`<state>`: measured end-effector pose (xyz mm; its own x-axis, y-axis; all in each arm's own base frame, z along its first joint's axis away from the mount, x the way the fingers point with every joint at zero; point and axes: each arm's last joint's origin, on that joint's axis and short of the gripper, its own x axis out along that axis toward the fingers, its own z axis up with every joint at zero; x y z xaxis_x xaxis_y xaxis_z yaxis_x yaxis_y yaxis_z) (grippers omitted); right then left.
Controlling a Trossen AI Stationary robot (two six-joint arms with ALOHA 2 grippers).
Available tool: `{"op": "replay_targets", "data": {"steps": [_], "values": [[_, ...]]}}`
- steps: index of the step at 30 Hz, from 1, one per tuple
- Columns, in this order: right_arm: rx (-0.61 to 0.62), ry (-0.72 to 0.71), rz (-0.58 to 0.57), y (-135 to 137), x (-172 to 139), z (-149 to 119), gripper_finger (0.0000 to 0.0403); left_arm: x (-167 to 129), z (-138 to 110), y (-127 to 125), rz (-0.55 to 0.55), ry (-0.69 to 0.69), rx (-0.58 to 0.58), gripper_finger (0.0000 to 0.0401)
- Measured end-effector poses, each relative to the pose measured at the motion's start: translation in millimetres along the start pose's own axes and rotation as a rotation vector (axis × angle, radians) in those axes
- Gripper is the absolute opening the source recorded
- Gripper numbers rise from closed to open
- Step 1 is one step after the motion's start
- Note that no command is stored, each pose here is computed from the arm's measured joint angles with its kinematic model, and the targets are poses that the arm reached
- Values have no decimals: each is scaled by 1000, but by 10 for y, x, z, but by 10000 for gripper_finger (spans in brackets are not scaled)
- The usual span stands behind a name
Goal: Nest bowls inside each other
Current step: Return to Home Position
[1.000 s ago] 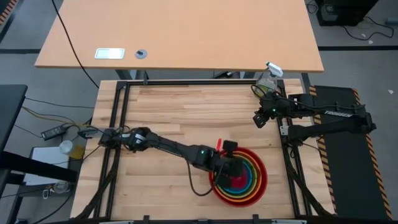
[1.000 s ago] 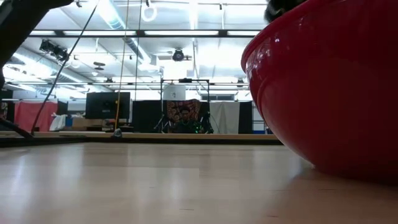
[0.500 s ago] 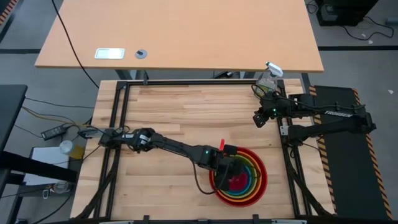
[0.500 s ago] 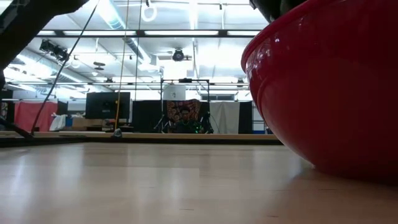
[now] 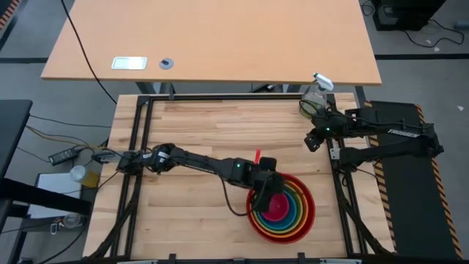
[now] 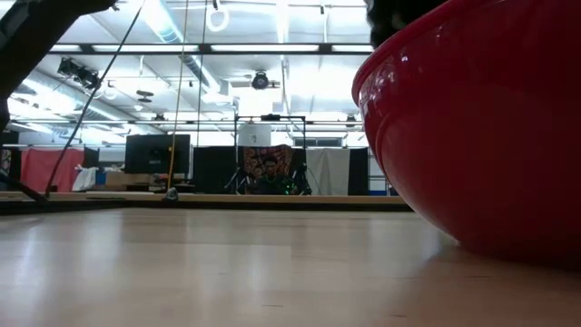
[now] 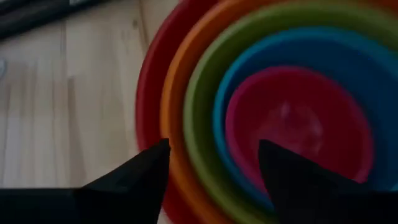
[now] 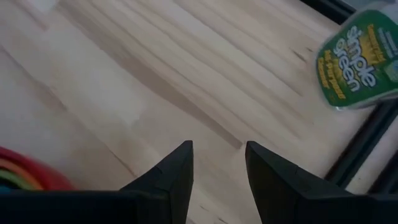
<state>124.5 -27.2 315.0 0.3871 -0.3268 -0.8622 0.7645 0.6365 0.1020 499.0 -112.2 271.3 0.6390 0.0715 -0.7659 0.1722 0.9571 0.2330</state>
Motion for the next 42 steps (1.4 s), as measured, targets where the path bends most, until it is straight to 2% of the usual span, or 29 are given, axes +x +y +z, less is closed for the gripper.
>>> {"op": "replay_targets", "data": {"steps": [3,10,14,18,22,24,29,34,38,42], "values": [[-6,-1,50,35,-34,12,154,15,-49,90,-5,41,-13,231],[-79,9,300,299,-72,0,154,117,-159,148,-41,48,-35,178],[-109,64,335,383,-117,-126,154,-6,-297,147,-38,32,-38,155],[-156,60,390,470,-172,-207,154,-208,-595,163,-13,-15,-90,143],[-257,-43,540,651,-253,-197,154,-545,-965,241,29,-115,-191,141],[-291,-106,569,694,-284,-178,154,-687,-1168,284,37,-149,-264,141],[-211,-311,503,471,-427,-89,152,-1096,-1632,418,73,-232,-481,141],[-107,-478,554,142,-624,-54,151,-1393,-2088,457,69,-409,-653,141],[-44,-529,582,-62,-633,-135,151,-1578,-2491,481,54,-583,-808,141],[17,-520,620,-115,-470,-224,151,-1729,-2852,499,50,-711,-918,141]]}}
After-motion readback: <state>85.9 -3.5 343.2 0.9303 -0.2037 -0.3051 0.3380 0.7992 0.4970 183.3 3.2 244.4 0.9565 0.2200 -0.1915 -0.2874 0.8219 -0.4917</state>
